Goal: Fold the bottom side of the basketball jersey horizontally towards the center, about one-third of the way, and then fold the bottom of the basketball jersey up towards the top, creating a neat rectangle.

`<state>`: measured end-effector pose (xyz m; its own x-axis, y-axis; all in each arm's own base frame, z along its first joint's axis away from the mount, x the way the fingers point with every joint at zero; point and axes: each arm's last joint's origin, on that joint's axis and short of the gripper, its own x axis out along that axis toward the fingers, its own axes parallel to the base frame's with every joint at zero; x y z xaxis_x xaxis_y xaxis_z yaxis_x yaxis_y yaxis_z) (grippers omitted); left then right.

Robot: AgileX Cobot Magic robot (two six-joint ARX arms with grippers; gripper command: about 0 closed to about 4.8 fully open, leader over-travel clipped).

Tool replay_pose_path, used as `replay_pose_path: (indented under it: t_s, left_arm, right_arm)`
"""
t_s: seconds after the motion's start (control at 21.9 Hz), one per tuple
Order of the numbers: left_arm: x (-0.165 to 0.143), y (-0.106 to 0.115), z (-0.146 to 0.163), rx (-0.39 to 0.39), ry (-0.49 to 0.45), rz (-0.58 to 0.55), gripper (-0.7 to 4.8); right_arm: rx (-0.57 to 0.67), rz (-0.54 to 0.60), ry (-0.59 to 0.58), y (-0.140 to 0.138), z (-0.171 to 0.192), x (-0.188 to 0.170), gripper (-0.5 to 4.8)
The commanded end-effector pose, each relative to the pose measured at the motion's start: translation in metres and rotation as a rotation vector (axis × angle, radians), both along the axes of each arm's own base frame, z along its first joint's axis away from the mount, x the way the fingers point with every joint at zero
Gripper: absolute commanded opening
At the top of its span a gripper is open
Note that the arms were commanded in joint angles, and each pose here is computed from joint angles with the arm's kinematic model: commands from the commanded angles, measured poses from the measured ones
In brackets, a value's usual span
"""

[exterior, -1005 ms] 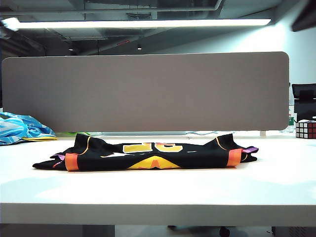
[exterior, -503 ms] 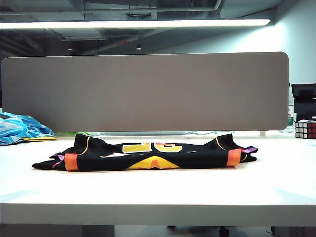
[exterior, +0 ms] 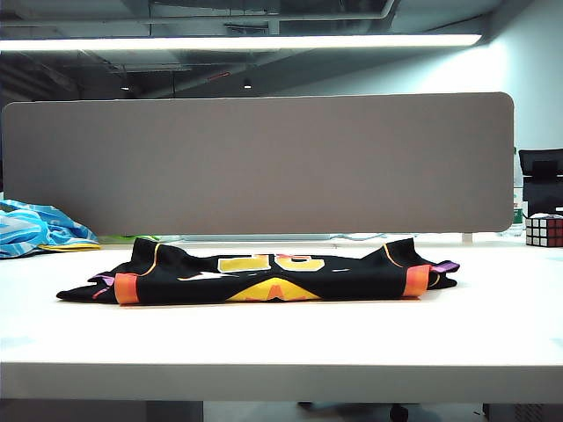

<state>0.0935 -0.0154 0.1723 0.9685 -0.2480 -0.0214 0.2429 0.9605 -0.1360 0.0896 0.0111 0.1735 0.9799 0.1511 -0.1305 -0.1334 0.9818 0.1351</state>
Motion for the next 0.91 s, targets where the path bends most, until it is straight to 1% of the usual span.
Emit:
replay_pose_path:
  t_s: [0.05, 0.23, 0.37, 0.46, 0.59, 0.73, 0.82, 0.87, 0.91]
  left_arm:
    - [0.002, 0.002, -0.002, 0.017, -0.03, 0.073, -0.05]
    - [0.003, 0.002, -0.006, 0.066, -0.051, 0.088, -0.05]
    - [0.003, 0.002, -0.003, 0.085, -0.078, 0.091, -0.05]
    - [0.003, 0.002, 0.0, 0.084, -0.111, 0.093, -0.05]
    - [0.002, 0.002, 0.003, 0.078, -0.148, 0.095, -0.05]
    - [0.002, 0.002, 0.004, 0.076, -0.159, 0.095, -0.05]
    - [0.002, 0.002, 0.004, 0.077, -0.155, 0.095, -0.05]
    - [0.002, 0.003, 0.004, 0.077, -0.157, 0.096, -0.05]
    - [0.002, 0.003, 0.004, 0.076, -0.159, 0.097, -0.05]
  right_arm:
    - [-0.031, -0.039, -0.014, -0.001, -0.008, 0.003, -0.01]
    - [-0.037, -0.044, -0.03, -0.001, -0.014, 0.005, -0.01]
    - [-0.043, -0.043, -0.051, -0.001, -0.018, 0.007, -0.01]
    - [-0.077, -0.052, -0.072, -0.001, -0.016, 0.007, -0.02]
    - [-0.08, -0.07, -0.104, -0.002, -0.013, 0.008, -0.01]
    - [-0.079, -0.074, -0.129, -0.002, -0.011, 0.008, -0.01]
    - [-0.08, -0.115, -0.142, -0.003, -0.01, 0.008, -0.02]
    - [-0.081, -0.165, -0.152, -0.004, -0.008, 0.008, -0.02]
    - [-0.08, -0.182, -0.158, -0.005, -0.008, 0.008, -0.01]
